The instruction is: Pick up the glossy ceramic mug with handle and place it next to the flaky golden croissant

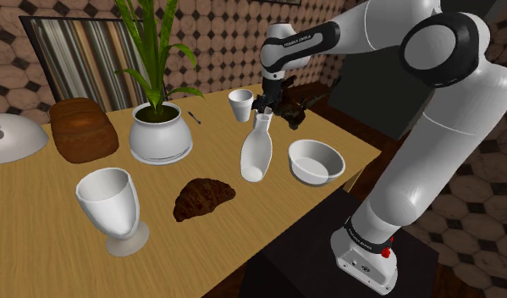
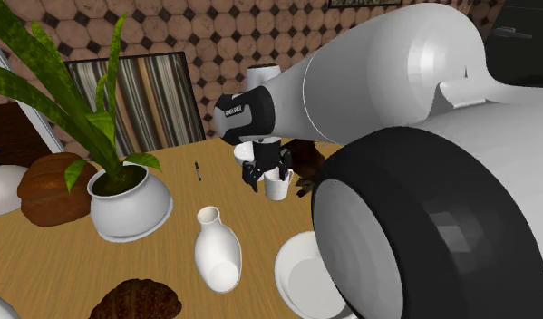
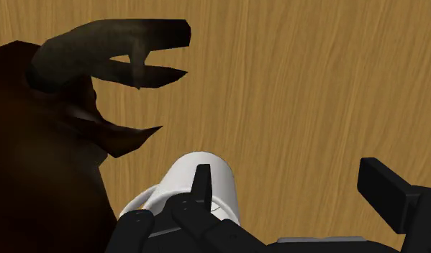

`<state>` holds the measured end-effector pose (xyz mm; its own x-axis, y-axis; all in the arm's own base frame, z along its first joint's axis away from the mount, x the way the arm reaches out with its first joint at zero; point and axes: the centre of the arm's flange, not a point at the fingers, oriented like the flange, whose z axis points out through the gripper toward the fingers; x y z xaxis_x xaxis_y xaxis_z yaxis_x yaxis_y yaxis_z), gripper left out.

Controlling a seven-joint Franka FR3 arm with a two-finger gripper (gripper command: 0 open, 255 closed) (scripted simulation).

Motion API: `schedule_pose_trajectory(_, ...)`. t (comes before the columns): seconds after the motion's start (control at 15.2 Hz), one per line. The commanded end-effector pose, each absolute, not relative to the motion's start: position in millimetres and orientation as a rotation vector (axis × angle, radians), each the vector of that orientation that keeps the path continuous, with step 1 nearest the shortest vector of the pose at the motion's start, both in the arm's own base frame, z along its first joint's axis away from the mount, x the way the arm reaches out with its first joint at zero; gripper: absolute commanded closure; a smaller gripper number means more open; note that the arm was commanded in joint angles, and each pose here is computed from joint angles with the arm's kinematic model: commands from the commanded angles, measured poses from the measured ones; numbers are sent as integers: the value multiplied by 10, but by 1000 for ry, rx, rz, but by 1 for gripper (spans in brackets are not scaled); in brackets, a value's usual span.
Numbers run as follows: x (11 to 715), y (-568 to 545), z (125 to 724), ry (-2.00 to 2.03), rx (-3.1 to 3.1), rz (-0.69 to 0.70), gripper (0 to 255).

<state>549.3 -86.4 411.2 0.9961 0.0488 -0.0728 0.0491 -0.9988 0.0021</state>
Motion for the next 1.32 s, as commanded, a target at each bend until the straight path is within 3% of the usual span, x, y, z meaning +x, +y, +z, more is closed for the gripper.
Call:
schedule_pose_trajectory(0.0, 5708, -915, 4027, 79, 3120, -95, 0)
schedule_pose_trajectory(0.26, 6148, -1039, 3874, 82, 3092, -58, 0)
schedule_pose_trajectory(0.79, 6156, -1065, 3467, 82, 3091, -57, 0)
schedule_pose_trajectory(1.25, 6156, -1065, 3467, 82, 3091, -57, 0)
